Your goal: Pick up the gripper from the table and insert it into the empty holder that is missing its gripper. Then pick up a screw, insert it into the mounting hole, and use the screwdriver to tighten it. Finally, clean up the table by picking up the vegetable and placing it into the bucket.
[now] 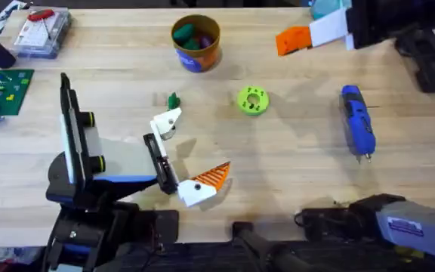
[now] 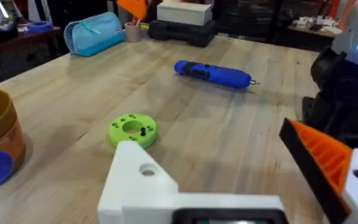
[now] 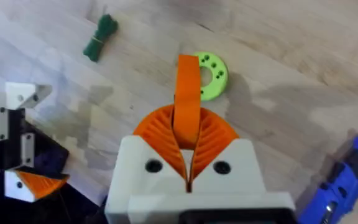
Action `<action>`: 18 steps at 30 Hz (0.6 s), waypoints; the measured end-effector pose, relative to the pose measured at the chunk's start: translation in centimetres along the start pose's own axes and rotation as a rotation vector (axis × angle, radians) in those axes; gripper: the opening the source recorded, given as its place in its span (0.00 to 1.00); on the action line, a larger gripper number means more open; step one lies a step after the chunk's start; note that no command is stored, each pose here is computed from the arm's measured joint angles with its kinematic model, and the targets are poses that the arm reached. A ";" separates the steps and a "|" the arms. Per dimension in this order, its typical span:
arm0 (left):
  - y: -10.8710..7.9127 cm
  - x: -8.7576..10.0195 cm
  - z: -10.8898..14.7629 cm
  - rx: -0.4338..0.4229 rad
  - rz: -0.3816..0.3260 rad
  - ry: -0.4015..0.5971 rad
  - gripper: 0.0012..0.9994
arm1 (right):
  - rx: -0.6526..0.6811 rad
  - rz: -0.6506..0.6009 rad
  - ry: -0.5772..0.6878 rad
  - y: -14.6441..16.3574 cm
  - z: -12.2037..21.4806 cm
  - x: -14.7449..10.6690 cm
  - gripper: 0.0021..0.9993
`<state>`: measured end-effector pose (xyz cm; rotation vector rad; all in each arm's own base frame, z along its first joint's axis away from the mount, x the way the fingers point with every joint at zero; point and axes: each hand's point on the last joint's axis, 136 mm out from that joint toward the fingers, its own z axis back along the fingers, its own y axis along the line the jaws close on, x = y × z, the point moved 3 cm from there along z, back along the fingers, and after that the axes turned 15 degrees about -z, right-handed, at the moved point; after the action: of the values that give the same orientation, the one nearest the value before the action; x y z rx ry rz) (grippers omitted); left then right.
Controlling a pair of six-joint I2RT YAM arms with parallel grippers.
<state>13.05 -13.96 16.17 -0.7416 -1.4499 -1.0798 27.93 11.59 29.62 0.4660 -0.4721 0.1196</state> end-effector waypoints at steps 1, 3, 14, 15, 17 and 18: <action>0.0 0.0 0.0 0.000 0.000 0.000 0.99 | 0.020 0.004 -0.016 0.3 0.0 0.3 0.01; 0.0 0.0 0.0 0.000 0.000 0.000 0.99 | 0.060 0.018 -0.049 0.8 -0.2 0.8 0.01; 0.0 0.0 0.0 0.000 0.000 0.000 0.99 | 0.219 -0.052 -0.203 0.9 -3.1 0.1 0.00; 0.0 0.0 0.0 0.000 0.000 0.000 0.99 | 0.237 -0.062 -0.219 1.0 -3.1 -0.1 0.00; 0.0 0.0 0.0 0.000 0.000 0.000 0.99 | 0.270 -0.075 -0.234 1.2 -3.2 -0.6 0.00; 0.0 0.0 0.0 0.000 0.000 0.000 0.99 | 0.283 -0.086 -0.227 1.2 -3.4 -0.9 0.00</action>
<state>13.05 -13.96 16.18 -0.7419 -1.4500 -1.0800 28.24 14.22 27.01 0.7811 -0.6606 0.0506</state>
